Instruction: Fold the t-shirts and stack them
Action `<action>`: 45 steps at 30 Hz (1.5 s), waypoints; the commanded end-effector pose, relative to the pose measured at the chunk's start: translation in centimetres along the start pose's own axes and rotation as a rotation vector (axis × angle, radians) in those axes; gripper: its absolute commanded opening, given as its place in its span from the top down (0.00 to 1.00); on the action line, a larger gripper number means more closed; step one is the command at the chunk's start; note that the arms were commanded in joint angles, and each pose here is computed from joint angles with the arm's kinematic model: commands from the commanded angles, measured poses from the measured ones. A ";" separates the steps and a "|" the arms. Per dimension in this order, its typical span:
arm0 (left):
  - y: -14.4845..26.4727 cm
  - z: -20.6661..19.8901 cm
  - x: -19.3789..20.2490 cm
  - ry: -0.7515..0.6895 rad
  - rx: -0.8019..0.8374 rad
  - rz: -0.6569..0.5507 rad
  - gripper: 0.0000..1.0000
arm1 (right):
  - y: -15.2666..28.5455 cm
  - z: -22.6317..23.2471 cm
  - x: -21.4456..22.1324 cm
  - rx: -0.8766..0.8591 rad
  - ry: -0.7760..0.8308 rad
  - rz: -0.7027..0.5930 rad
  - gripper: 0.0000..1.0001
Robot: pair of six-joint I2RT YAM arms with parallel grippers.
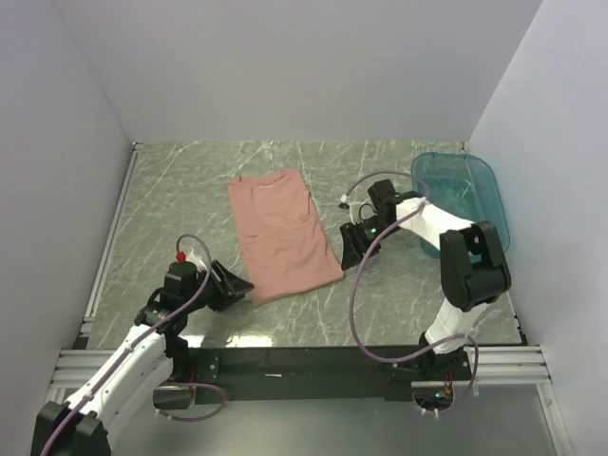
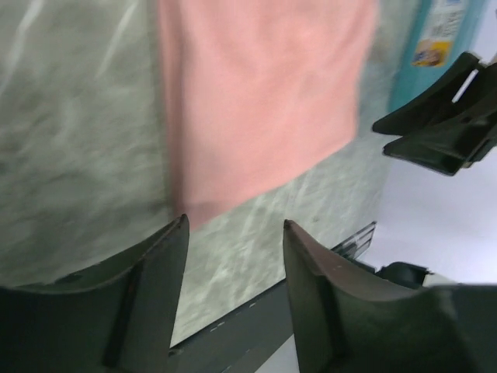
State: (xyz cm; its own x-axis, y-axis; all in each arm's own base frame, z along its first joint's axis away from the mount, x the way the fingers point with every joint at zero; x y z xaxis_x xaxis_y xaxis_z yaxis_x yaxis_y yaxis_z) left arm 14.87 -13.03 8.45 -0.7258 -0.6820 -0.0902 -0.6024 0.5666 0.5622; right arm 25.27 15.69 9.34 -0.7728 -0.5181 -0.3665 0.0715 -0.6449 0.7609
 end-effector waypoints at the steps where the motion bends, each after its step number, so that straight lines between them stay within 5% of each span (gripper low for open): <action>1: 1.4 -4.2 -1.7 -0.129 0.106 -0.087 0.42 | 3.7 1.5 -2.1 0.005 0.182 -0.111 0.46; 12: 5.5 -16.1 -7.6 -0.720 0.186 -0.309 0.35 | 8.8 5.4 -4.6 0.058 0.641 -0.335 0.44; 15: 6.7 -18.1 -8.9 -0.852 0.191 -0.393 0.25 | 10.4 7.0 -4.8 0.098 0.791 -0.418 0.44; 19: 7.7 -18.9 -10.4 -0.920 0.153 -0.505 0.01 | 11.9 8.5 -4.7 0.160 0.966 -0.513 0.35; 28: 5.0 -16.5 -8.7 -1.162 0.203 -0.338 0.01 | 9.2 9.1 -2.3 -0.030 1.171 -0.438 0.25; 37: 3.2 -13.9 -5.3 -1.444 0.181 -0.322 0.01 | 7.4 7.6 -2.5 0.119 1.216 -0.390 0.25; 45: 0.5 -11.1 0.6 -1.698 0.182 -0.118 0.05 | 7.1 7.2 -1.8 0.172 1.237 -0.407 0.25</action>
State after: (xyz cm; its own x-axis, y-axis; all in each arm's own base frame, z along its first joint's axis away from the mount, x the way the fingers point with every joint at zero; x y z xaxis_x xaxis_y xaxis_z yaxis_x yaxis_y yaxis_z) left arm 17.38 -18.14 18.09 -0.1855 0.3652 -0.9123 -0.5826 0.7067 0.4014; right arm 22.03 15.92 17.86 0.2932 -0.5510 -0.7813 -0.1198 -0.8320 0.5417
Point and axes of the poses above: each gripper's point midway between its finger pads, its own y axis back along the fingers, its own z axis along the line the jaws close on, x = y × z, the point moved 5 cm from there along y, back along the fingers, and after that the axes turned 8 degrees about y, right-handed, at the moved point
